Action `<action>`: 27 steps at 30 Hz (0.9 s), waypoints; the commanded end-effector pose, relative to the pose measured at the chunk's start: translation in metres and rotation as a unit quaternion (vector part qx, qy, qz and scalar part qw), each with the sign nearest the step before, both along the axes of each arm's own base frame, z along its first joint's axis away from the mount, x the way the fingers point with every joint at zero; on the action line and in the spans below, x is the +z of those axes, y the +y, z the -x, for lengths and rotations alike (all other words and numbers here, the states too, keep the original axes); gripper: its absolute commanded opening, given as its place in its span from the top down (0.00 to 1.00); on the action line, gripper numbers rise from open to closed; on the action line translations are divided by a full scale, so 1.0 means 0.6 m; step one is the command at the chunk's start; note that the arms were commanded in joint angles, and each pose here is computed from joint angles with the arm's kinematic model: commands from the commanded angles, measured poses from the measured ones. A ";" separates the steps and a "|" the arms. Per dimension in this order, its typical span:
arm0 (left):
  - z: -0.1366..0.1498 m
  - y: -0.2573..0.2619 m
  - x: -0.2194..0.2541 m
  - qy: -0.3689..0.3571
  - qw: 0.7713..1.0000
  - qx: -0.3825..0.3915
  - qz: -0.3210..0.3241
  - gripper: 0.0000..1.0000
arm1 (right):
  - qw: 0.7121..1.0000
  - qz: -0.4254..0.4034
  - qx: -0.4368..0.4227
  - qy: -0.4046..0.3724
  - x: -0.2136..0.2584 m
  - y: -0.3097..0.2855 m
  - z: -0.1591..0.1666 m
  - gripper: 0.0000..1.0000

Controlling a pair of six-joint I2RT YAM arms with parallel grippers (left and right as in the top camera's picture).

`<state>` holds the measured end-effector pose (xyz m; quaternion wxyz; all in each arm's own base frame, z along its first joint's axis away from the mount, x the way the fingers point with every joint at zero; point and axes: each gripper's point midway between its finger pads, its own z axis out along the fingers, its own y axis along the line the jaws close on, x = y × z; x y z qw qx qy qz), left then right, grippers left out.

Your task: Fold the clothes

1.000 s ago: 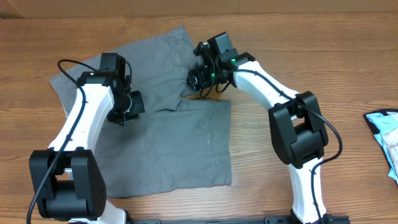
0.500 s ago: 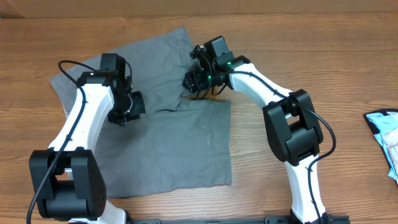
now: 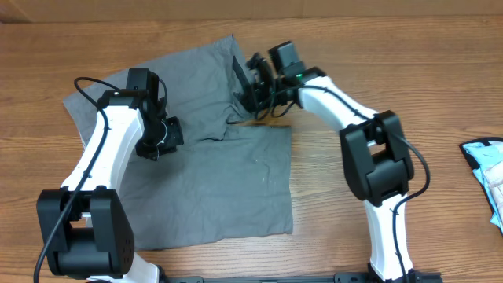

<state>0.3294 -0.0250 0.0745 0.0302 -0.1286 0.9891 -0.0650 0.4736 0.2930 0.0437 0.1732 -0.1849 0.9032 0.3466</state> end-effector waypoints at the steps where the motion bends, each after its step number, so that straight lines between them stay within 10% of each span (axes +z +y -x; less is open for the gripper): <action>1: -0.009 -0.008 0.009 -0.012 1.000 -0.014 0.005 0.91 | 0.999 -0.040 -0.030 0.007 0.036 -0.035 -0.034 0.77; 16: -0.014 -0.008 0.009 -0.018 1.000 -0.014 0.005 0.91 | 0.998 0.045 0.025 0.033 -0.015 -0.018 0.037 0.48; 27: -0.014 -0.008 0.009 -0.018 1.000 -0.014 0.005 0.91 | 0.992 0.116 0.012 -0.047 0.001 -0.026 -0.001 0.48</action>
